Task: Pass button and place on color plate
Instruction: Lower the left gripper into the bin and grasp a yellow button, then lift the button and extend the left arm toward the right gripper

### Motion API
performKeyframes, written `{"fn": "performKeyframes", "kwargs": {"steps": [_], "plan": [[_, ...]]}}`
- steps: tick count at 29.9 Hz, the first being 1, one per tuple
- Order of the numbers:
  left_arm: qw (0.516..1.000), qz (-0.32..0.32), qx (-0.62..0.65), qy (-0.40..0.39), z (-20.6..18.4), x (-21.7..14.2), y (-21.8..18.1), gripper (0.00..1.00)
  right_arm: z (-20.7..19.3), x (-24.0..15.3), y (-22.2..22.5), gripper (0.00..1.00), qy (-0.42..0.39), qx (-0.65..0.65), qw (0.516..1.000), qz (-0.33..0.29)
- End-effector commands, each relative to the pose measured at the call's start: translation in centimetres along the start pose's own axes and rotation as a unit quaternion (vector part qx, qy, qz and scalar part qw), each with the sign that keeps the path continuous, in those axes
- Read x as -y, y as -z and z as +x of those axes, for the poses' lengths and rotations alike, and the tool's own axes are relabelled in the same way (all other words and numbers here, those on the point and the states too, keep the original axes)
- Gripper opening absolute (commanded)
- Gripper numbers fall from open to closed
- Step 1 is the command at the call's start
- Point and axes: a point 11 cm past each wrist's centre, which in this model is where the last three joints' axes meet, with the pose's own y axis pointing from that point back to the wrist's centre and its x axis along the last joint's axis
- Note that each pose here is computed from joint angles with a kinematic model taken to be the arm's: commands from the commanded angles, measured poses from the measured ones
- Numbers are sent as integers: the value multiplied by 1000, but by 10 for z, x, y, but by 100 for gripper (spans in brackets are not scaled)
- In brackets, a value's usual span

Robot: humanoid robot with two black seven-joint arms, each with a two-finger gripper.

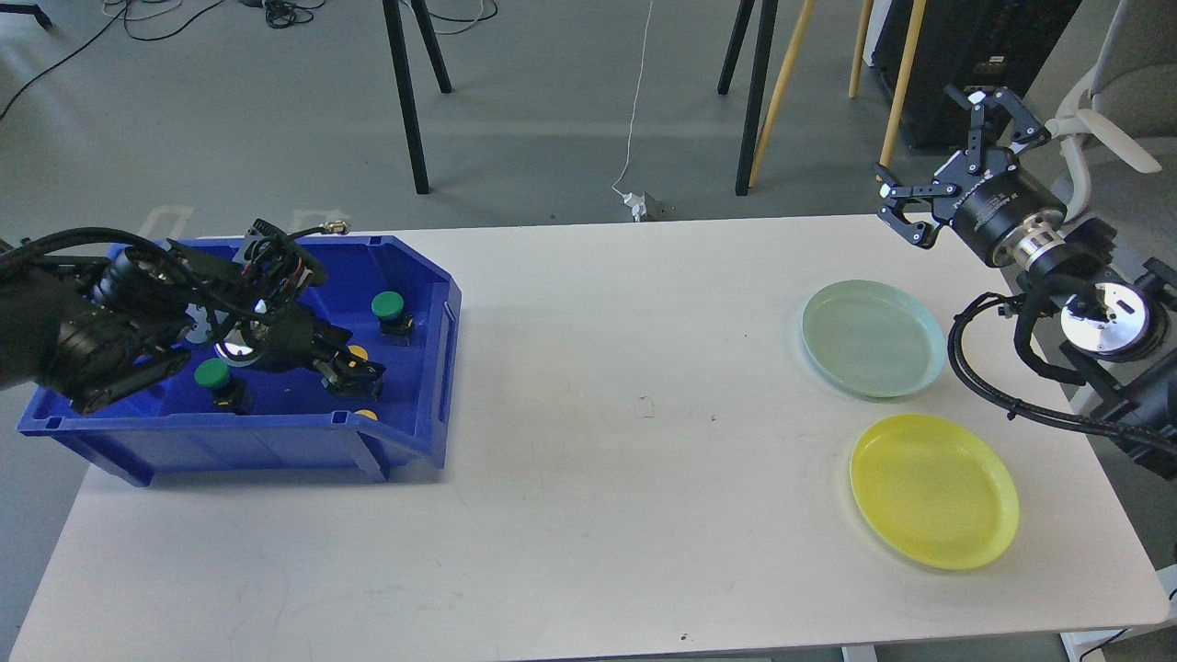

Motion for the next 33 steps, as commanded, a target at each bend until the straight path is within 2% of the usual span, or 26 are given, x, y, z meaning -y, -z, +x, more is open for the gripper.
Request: {"fn": "performKeyframes", "kwargs": {"steps": [1,5,7,14,21,29,33], "plan": [[1000,0,3,0,-2,0,0,50,1,-1,0,100,-1,0,1000,0],[1000,1,2,-1,-2,0,1,46,2,-2,-1,100,-3,1,1000,-1],[1000,1,1,-1,-3,0,1,32,4,-3,-3,100,-4,1,1000,-2],[1000,-5,12,-15,2,0,-3,11,4,-4,-3,100,-5,1,1000,-2],[999,-20,17,-28,13,-7,-10,9,4,-3,-3,100,-4,2,1000,-1],[997,16,16,-77,48,-71,22,9,3,-4,-1,100,-3,0,1000,-2],[992,0,8,-129,73,-101,15,9,2,-4,0,100,-1,-1,1000,-1]]}}
